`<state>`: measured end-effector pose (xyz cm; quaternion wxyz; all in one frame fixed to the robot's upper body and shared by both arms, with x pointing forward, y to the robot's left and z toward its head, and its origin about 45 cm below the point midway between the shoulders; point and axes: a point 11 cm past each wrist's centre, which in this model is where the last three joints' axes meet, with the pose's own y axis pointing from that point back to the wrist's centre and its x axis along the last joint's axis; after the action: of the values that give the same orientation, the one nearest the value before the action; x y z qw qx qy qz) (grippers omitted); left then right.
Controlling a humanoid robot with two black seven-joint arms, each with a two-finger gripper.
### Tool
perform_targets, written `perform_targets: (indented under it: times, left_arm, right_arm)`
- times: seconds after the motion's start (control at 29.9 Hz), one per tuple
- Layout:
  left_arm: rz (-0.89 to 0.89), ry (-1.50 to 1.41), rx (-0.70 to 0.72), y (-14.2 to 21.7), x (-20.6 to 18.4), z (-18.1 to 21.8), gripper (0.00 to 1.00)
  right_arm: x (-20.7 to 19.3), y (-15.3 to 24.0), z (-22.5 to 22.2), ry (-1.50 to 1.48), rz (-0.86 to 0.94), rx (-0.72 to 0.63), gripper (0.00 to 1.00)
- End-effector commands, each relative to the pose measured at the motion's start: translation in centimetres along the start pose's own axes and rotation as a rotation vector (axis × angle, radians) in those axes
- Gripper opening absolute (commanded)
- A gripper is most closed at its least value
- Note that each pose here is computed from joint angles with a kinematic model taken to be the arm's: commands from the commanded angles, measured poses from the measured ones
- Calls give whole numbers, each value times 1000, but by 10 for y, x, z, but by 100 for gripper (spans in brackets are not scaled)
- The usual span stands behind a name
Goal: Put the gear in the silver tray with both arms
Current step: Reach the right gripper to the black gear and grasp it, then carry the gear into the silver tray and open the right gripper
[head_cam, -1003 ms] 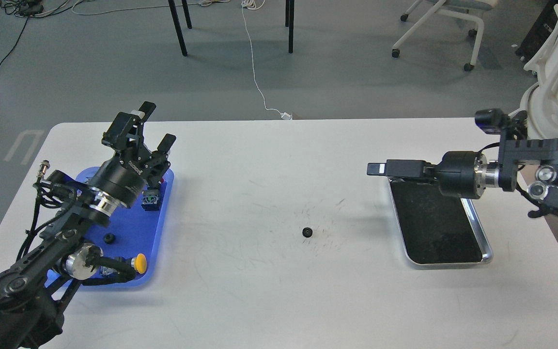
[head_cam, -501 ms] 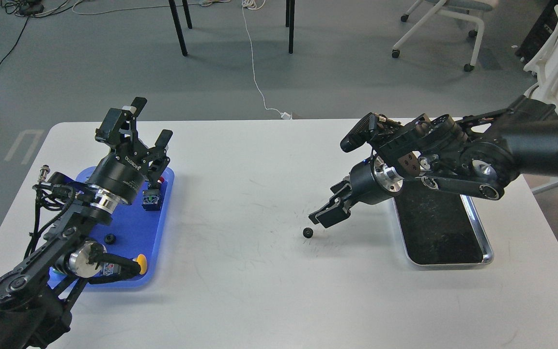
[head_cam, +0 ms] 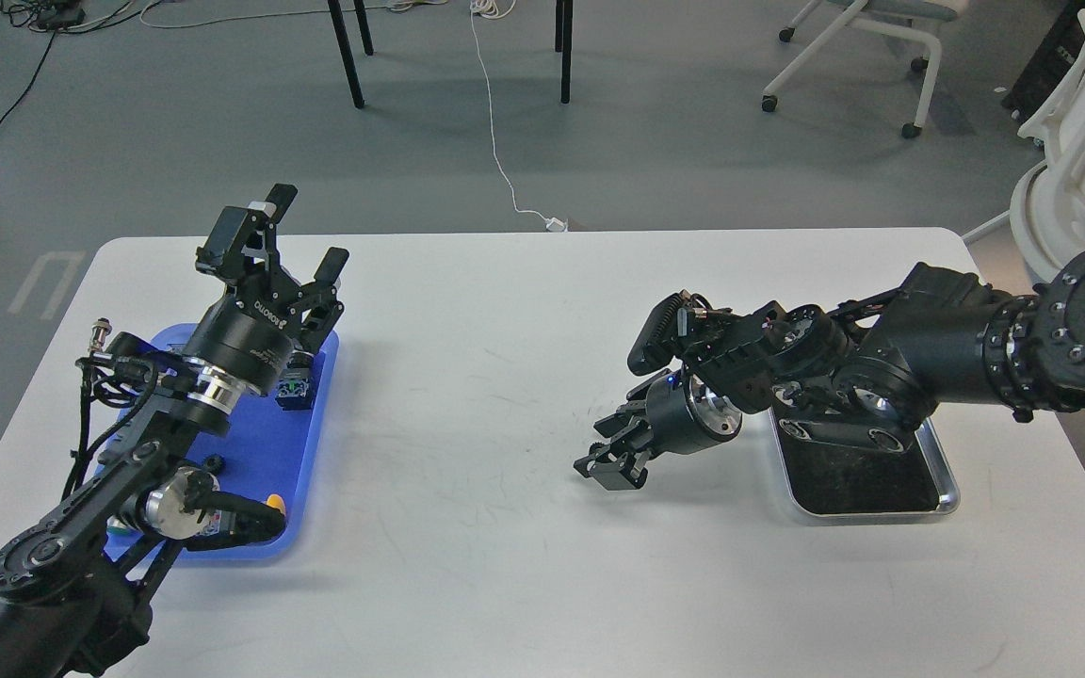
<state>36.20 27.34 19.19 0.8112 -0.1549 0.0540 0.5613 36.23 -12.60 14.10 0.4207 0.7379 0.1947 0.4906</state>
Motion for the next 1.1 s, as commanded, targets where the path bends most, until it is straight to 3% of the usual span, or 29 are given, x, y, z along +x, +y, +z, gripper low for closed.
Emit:
perform_targets:
  times: [0.0, 0.2, 0.8, 1.07]
  left_arm:
    - [0, 1, -1, 0, -1, 0, 98]
    - [2, 1, -2, 0, 0, 0, 98]
    - [-3, 5, -12, 0, -4, 3, 98]
    - [-7, 10, -16, 0, -6, 3, 98]
  right_arm:
    - [-1, -2, 3, 17, -13, -12, 57]
    - [-7, -4, 3, 9, -16, -10, 55]
    - [-7, -8, 6, 17, -7, -23, 12]
    - [15, 20, 24, 25, 34, -75, 10]
